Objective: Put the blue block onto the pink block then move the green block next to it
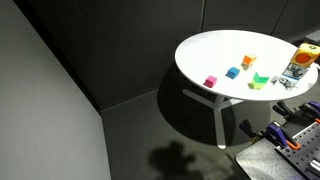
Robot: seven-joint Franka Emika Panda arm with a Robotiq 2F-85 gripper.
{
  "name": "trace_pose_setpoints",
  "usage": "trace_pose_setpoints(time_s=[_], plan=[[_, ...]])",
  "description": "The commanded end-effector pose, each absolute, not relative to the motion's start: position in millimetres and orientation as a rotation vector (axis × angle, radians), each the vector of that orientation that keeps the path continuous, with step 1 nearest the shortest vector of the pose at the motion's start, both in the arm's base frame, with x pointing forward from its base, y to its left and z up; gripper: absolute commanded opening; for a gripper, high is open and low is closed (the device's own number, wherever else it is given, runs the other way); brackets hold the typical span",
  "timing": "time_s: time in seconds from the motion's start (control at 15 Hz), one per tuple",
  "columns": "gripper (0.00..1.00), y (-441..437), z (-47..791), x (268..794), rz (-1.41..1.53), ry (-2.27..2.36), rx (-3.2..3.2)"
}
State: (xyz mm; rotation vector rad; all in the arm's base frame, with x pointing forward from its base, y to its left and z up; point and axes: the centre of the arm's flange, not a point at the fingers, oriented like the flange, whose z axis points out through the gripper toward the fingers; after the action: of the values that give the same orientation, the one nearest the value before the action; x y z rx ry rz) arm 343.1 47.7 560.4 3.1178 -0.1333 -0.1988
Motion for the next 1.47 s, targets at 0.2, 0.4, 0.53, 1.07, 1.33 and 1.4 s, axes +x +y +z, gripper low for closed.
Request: trace_pose_setpoints(time_s=[0.2, 0.4, 0.53, 1.07, 1.33, 1.4], plan=[[1.00, 47.7, 561.3, 343.0, -0.195, -0.133, 3.118], [1.00, 47.7, 561.3, 343.0, -0.195, -0.133, 3.118], [1.00, 44.8, 551.7, 347.0, -0.204, -0.134, 3.118], [1.00, 13.4, 507.2, 374.1, -0.201, -0.213, 3.159], [1.00, -7.8, 484.7, 391.9, -0.104, -0.246, 3.194], [1.00, -13.3, 478.7, 397.1, -0.069, -0.237, 3.198]])
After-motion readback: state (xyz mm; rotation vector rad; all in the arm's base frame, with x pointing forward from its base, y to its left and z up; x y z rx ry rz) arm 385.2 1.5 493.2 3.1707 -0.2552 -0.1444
